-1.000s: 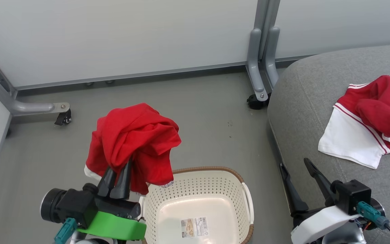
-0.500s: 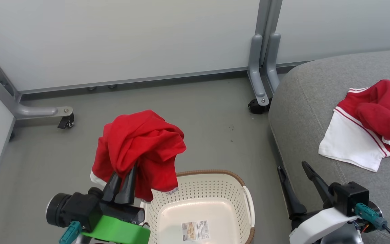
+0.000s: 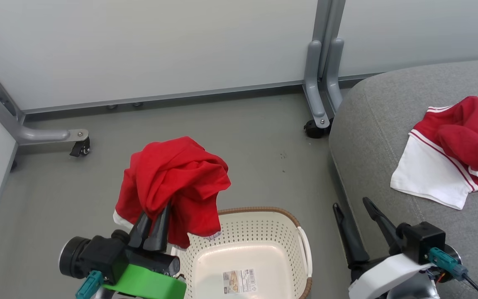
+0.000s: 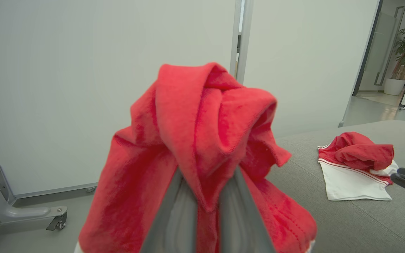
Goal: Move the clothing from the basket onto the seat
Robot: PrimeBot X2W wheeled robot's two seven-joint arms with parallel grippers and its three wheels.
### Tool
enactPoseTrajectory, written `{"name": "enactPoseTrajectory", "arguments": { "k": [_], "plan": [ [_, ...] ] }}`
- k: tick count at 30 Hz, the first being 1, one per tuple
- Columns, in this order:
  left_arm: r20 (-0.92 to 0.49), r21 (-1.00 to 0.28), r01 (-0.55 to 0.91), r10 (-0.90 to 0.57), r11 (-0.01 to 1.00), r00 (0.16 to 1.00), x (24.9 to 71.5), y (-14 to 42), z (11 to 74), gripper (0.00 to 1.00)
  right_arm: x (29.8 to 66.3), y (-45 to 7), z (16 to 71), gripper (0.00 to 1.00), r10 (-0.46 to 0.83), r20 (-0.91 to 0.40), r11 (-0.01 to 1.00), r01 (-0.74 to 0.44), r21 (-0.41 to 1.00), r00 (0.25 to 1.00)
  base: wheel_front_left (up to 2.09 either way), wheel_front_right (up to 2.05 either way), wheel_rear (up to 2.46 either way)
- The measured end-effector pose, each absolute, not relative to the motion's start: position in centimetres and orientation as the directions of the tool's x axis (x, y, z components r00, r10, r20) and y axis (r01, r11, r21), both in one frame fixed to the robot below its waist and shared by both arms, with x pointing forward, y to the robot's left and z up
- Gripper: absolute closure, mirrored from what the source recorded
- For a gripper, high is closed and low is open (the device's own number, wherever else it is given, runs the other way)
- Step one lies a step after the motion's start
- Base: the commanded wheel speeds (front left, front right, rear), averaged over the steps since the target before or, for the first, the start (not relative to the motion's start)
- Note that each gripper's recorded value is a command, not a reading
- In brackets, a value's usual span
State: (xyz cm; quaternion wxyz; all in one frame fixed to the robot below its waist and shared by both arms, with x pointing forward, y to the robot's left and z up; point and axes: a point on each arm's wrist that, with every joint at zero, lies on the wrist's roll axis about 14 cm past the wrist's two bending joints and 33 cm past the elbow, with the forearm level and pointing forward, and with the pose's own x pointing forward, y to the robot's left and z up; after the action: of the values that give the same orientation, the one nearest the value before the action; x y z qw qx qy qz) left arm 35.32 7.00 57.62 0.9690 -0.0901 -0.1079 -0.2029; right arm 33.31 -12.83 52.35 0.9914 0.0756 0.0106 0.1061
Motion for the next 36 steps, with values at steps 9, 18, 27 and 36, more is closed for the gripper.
{"name": "enactPoseTrajectory", "arguments": {
  "k": [9,18,27,36],
  "plan": [
    [0.246,-0.131,0.423,-0.384,0.897,0.89,35.6,6.7,57.7,1.0,34.1,-3.9,54.7,0.0,0.474,0.051,0.866,-0.475,0.158,0.879,0.0,0.0,0.0],
    [0.239,-0.131,0.43,-0.393,0.893,0.888,36.0,6.5,57.3,1.0,32.8,5.0,57.0,0.0,0.718,0.116,0.668,-0.727,0.163,0.686,0.0,0.0,0.0],
    [0.253,-0.131,0.444,-0.403,0.887,0.88,36.0,6.2,57.7,1.0,34.3,7.5,55.6,0.0,0.785,0.051,0.612,-0.785,0.096,0.617,0.0,0.0,0.0],
    [0.249,-0.137,0.456,-0.416,0.879,0.875,35.8,5.8,57.5,1.0,35.4,9.0,55.2,0.0,0.823,0.028,0.565,-0.823,0.063,0.567,0.0,0.0,0.0]
  ]
}}
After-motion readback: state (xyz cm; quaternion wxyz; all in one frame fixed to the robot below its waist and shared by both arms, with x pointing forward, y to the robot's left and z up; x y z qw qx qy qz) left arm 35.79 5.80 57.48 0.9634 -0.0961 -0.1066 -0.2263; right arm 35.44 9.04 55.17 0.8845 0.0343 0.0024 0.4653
